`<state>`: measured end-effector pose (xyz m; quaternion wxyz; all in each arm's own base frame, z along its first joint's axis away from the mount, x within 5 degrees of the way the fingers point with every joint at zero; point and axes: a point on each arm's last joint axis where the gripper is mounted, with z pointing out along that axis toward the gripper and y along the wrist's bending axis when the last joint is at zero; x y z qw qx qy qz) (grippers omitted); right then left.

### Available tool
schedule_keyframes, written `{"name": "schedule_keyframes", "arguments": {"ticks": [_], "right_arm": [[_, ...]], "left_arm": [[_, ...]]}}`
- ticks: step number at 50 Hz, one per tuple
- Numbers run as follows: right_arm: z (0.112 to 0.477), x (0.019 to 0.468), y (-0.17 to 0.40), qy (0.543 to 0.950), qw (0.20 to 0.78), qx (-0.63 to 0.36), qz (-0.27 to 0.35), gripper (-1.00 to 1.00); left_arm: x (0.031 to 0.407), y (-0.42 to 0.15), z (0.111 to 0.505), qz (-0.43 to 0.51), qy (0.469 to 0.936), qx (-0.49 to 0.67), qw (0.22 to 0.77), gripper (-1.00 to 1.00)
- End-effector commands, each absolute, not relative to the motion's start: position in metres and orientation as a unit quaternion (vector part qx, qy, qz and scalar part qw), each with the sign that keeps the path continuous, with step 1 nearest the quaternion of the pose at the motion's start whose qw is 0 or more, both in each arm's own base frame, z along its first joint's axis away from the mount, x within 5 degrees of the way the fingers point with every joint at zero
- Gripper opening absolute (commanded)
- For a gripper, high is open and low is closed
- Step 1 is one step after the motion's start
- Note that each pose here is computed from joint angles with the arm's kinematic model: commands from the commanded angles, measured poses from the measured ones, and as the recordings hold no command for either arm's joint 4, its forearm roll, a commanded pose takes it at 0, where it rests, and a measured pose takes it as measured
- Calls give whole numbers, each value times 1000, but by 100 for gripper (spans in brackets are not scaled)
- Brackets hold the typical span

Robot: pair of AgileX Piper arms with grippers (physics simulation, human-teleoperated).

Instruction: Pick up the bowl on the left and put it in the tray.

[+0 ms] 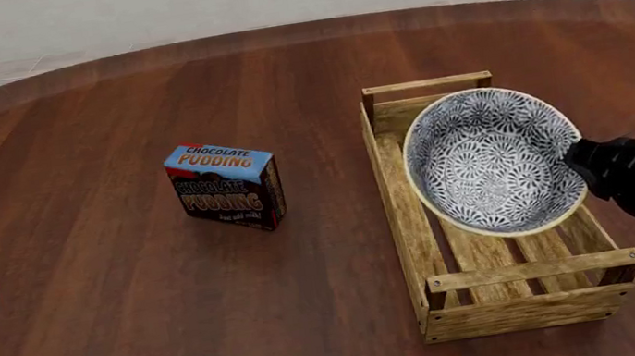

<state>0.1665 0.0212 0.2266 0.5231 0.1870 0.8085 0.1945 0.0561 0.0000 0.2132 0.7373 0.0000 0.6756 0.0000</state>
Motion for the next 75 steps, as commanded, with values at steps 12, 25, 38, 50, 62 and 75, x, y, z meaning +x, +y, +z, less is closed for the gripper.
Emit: {"name": "schedule_keyframes", "arguments": {"ticks": [12, 25, 38, 50, 62, 75], "right_arm": [[223, 174, 21, 805, 524, 197, 196, -100], [217, 177, 21, 808, 521, 196, 194, -100], [209, 182, 21, 812, 516, 195, 189, -100], [205, 185, 21, 814, 515, 192, 186, -100], [204, 187, 19, 815, 517, 192, 180, -100], [202, 191, 18, 815, 518, 191, 175, -100]], "left_arm": [[56, 0, 213, 0, 676, 0, 737, 100], [56, 0, 213, 0, 676, 0, 737, 100], [56, 0, 213, 0, 676, 0, 737, 100], [56, 0, 213, 0, 676, 0, 737, 100], [56, 0, 213, 0, 676, 0, 737, 100], [56, 0, 213, 0, 676, 0, 737, 100]]}}
